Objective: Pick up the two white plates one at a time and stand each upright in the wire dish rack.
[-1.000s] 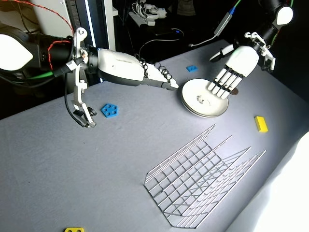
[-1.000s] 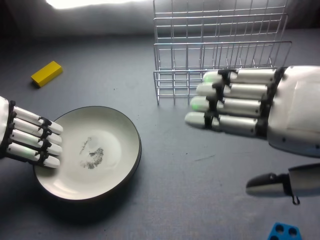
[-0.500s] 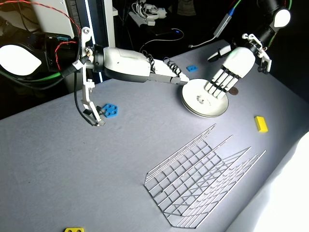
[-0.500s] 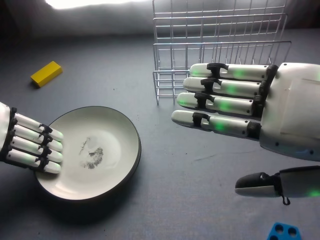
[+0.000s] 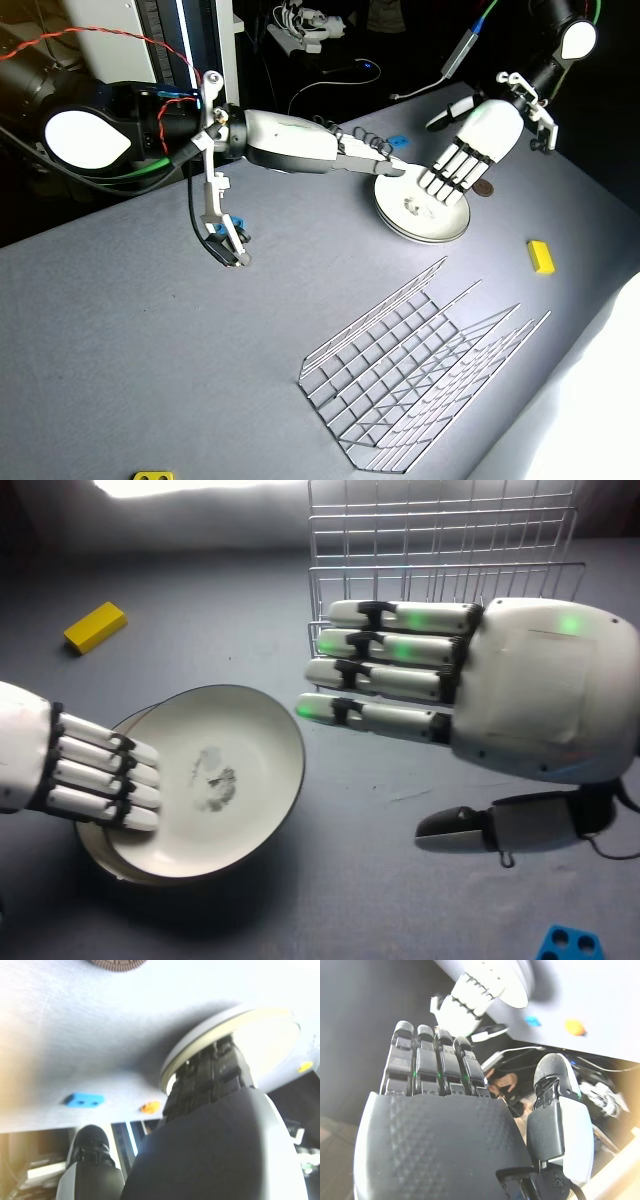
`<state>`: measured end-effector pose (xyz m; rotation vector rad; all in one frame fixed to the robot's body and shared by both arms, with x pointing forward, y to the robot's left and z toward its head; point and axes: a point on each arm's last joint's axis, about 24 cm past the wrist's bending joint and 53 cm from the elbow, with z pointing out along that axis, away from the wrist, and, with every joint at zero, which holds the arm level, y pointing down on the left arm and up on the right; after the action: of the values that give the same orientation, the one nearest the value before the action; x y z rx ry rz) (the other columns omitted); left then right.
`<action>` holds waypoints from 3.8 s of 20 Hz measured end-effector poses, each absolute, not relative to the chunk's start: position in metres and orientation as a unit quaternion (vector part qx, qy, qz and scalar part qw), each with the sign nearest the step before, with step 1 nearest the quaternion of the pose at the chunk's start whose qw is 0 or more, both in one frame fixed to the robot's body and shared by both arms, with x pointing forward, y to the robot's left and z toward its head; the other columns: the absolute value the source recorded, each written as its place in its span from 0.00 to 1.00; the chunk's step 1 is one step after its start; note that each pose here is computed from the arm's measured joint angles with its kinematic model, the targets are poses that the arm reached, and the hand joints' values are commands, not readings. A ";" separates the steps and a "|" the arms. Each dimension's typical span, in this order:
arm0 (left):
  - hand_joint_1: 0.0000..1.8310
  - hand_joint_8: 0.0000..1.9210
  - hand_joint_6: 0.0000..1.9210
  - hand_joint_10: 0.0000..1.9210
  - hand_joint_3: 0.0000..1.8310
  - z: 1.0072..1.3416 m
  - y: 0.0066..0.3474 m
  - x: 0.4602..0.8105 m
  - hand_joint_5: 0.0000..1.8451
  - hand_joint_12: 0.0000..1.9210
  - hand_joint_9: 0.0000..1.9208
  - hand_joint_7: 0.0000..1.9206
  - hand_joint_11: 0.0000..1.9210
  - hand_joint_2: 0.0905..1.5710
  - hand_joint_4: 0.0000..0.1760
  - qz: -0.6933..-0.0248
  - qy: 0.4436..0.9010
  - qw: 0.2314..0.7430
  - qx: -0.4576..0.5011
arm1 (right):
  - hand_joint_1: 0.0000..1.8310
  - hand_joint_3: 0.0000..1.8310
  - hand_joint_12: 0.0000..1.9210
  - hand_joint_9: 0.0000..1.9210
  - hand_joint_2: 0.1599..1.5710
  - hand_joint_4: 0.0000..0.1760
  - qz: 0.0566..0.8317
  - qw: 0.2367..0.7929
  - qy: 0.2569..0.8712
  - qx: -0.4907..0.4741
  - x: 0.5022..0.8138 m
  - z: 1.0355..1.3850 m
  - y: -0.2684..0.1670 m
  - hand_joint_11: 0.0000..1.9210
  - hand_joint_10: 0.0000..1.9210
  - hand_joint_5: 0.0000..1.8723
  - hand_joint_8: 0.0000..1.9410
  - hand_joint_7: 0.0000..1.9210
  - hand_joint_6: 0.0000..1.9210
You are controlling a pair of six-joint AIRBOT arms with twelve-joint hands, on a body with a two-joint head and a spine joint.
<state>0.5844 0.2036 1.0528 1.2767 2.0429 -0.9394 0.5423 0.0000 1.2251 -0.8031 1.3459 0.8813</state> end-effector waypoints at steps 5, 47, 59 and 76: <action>0.00 0.00 0.00 0.00 0.00 1.050 0.173 0.579 0.00 0.00 0.00 0.00 0.00 0.65 0.00 -0.369 0.747 0.276 0.479 | 0.11 0.00 0.01 0.00 0.72 0.00 0.361 0.606 0.605 -0.370 0.549 1.206 0.010 0.00 0.00 0.00 0.00 0.00 0.00; 0.00 0.00 0.00 0.00 0.00 1.050 0.161 0.588 0.00 0.00 0.00 0.00 0.00 0.64 0.00 -0.375 0.742 0.284 0.478 | 0.68 0.00 0.60 0.42 0.68 0.00 0.368 0.591 0.612 -0.375 0.600 1.174 0.100 0.20 0.05 0.39 0.02 0.43 0.02; 0.00 0.00 0.00 0.00 0.00 1.062 0.158 0.595 0.01 0.00 0.00 0.00 0.00 0.63 0.00 -0.382 0.748 0.294 0.456 | 0.76 0.00 0.48 0.58 0.64 0.00 0.388 0.595 0.611 -0.349 0.601 1.187 0.102 0.51 0.47 0.53 0.44 0.55 0.45; 0.00 0.00 0.00 0.00 0.00 1.172 0.206 0.591 0.01 0.00 0.00 0.00 0.00 0.62 0.00 -0.415 0.764 0.365 0.334 | 0.76 0.00 0.45 0.62 0.62 0.00 0.432 0.593 0.616 -0.287 0.608 1.257 0.097 0.54 0.42 0.55 0.35 0.59 0.43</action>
<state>0.5911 0.2055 1.1725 0.8583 1.9649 -1.0677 0.6082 0.0974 1.2570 -0.6682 1.4313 1.0052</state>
